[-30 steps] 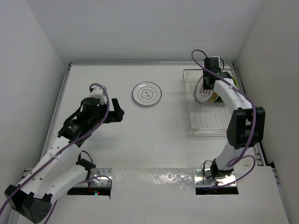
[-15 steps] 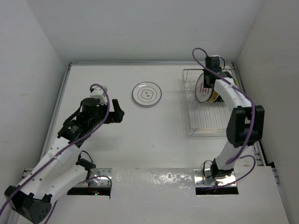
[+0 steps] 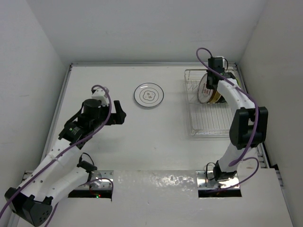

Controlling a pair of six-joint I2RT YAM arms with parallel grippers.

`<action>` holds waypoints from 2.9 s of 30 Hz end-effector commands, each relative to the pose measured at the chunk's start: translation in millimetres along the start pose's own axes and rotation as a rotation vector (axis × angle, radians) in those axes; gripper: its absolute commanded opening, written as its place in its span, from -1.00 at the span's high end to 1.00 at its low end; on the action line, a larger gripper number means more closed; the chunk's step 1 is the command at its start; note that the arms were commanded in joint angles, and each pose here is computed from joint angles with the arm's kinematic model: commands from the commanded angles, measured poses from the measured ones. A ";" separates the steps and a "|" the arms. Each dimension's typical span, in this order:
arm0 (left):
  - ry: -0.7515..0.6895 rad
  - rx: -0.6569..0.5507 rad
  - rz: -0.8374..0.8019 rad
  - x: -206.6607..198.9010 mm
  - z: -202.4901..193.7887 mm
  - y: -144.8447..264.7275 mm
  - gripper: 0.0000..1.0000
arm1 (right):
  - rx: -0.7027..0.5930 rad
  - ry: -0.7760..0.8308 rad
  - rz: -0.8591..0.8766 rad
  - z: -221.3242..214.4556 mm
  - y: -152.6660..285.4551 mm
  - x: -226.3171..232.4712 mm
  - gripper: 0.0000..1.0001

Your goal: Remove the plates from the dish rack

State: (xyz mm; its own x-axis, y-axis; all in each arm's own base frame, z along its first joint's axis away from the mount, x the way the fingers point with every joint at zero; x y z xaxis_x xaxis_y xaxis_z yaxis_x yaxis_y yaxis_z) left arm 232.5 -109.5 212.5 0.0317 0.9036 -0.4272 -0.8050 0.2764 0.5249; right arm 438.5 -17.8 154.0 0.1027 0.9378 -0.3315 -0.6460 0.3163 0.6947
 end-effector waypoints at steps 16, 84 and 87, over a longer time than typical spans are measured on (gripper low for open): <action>-0.002 -0.061 -0.039 -7.1 13.4 5.4 -1.00 | -0.255 -0.084 -0.160 74.9 144.5 -66.7 1.00; 0.496 -0.013 -0.204 -61.6 79.5 -214.0 1.00 | -0.325 -0.084 0.430 -82.2 181.9 65.9 -0.98; 0.494 0.025 -0.204 -59.5 75.2 -237.7 1.00 | -0.323 -0.050 0.430 -86.5 181.1 65.6 -0.98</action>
State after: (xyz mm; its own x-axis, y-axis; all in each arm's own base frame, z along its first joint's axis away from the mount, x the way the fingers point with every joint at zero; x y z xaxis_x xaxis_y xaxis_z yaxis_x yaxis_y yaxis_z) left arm 442.0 -194.5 134.7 -0.2051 0.6248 -0.7533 -0.7611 0.3821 0.5242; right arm 262.8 94.1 193.3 -0.1761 0.9839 0.0293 -0.8198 -0.1631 0.5489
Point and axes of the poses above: each gripper's point midway between its finger pads, its own y axis back along the fingers, its own x axis along the line the jaws close on, z = x × y, the point moved 2 cm from there along y, back along the fingers, and after that the axes turned 11 degrees about y, right-handed, at the moved point
